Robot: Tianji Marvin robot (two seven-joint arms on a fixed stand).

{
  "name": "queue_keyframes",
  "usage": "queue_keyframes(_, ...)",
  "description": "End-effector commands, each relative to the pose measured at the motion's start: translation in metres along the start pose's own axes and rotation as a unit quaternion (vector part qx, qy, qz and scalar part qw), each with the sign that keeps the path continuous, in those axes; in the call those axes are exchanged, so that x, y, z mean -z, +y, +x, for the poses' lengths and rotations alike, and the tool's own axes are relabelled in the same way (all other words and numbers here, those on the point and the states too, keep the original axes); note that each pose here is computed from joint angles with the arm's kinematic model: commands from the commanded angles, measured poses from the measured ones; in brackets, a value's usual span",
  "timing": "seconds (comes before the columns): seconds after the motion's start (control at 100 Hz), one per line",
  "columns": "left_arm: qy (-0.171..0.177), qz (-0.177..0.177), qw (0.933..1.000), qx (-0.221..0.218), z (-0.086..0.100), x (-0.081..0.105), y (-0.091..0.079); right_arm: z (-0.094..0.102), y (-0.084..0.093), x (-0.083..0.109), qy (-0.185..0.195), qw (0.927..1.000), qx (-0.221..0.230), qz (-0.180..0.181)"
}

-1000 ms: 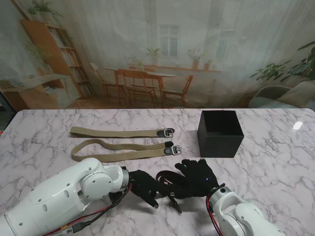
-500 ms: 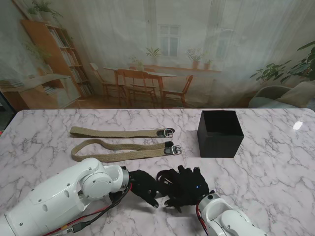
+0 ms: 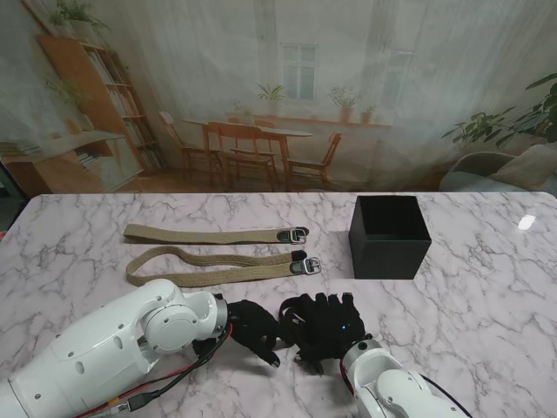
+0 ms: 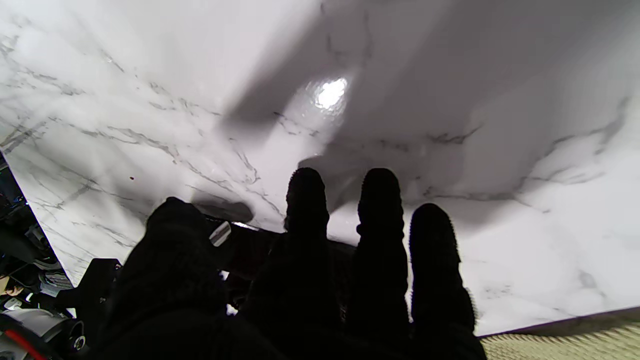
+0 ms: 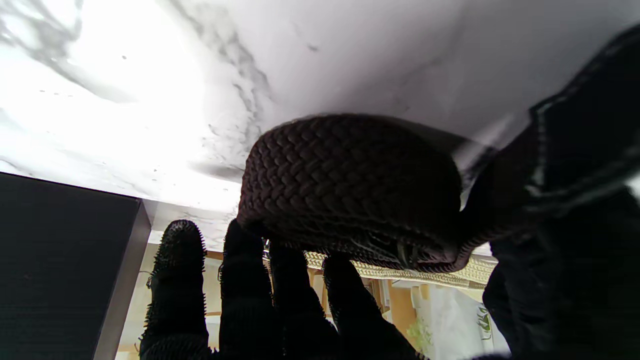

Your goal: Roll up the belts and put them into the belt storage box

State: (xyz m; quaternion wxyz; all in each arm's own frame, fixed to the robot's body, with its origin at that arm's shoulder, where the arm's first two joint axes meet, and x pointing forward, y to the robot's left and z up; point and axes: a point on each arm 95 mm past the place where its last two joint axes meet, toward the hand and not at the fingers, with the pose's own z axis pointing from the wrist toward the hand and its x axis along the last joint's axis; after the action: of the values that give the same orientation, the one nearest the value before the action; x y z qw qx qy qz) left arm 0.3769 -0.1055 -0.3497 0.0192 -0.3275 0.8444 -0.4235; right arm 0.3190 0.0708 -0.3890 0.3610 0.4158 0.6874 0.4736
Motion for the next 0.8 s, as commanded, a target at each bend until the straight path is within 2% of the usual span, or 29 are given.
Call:
queue_keyframes(0.0, -0.014, -0.035, 0.9992, 0.012, -0.009, -0.001, 0.026, 0.000, -0.004, -0.001, -0.007, 1.0000, -0.001, 0.001)
queue_keyframes(0.35, -0.015, -0.027, 0.9995, 0.004, -0.008, 0.008, 0.027, -0.002, -0.005, -0.003, -0.012, 0.9998, -0.005, -0.012)
queue_keyframes(0.79, -0.026, 0.011, 0.9992, -0.027, -0.004, 0.038, 0.024, -0.005, -0.008, -0.006, 0.003, 0.9998, 0.003, -0.019)
